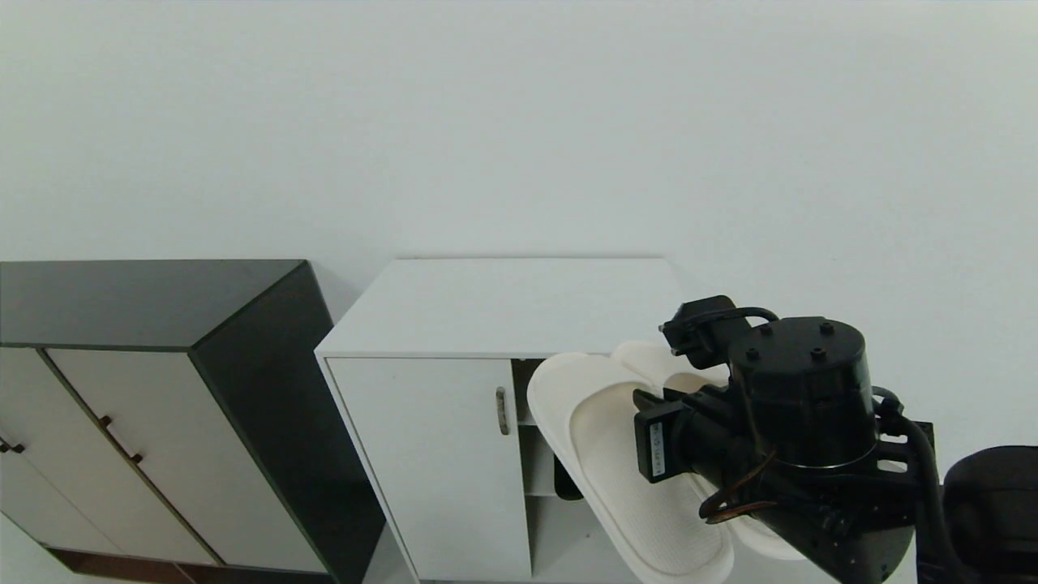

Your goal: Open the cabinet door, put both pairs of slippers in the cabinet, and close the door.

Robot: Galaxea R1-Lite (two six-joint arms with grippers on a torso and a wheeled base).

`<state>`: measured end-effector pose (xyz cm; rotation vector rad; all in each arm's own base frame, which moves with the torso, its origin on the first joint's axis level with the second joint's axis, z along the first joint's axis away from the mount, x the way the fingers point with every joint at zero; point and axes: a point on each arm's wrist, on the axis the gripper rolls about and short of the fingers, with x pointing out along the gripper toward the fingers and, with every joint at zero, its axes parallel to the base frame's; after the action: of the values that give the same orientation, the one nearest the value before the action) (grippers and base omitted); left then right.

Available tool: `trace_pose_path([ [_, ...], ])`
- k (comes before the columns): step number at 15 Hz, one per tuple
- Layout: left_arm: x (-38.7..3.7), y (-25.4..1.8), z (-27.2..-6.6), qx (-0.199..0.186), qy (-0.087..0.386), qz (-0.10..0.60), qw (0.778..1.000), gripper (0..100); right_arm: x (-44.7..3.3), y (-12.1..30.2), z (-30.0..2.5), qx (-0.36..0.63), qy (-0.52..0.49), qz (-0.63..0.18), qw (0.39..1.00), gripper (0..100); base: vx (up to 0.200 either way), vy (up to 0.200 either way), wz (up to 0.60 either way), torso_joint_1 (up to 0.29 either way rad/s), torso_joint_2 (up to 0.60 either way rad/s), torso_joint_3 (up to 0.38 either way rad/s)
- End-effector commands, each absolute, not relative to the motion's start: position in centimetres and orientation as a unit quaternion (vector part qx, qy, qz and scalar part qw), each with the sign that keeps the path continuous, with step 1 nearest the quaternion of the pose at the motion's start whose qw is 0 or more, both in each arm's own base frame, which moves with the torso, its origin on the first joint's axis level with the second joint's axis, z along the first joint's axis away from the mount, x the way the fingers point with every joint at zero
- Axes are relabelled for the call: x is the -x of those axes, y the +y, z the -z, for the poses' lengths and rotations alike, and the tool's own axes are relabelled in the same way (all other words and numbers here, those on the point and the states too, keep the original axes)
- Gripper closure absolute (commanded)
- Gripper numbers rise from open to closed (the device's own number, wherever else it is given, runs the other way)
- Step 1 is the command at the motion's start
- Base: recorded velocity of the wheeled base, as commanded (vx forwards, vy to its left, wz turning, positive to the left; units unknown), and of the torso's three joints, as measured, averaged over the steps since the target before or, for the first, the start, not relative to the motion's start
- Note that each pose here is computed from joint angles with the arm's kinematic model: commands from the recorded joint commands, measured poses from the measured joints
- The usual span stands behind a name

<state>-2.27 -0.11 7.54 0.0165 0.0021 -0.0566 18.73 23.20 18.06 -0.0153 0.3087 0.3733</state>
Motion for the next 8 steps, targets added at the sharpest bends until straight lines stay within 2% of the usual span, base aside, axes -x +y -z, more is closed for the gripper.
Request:
trace_pose_path([
  [1,2.27,-0.11,-7.55,-0.008,0.001,0.028,1.0,100,-18.81,23.1,-17.97,0.008,0.154,-0.183,0.971,100,0.0,0.0,0.0,0.0,0.0,0.0],
  [8,2.27,-0.11,-7.54,-0.008,0.001,0.028,1.0,100,-18.82,22.98,-17.47,0.009,0.145,-0.185,0.972,100,0.0,0.0,0.0,0.0,0.0,0.0],
])
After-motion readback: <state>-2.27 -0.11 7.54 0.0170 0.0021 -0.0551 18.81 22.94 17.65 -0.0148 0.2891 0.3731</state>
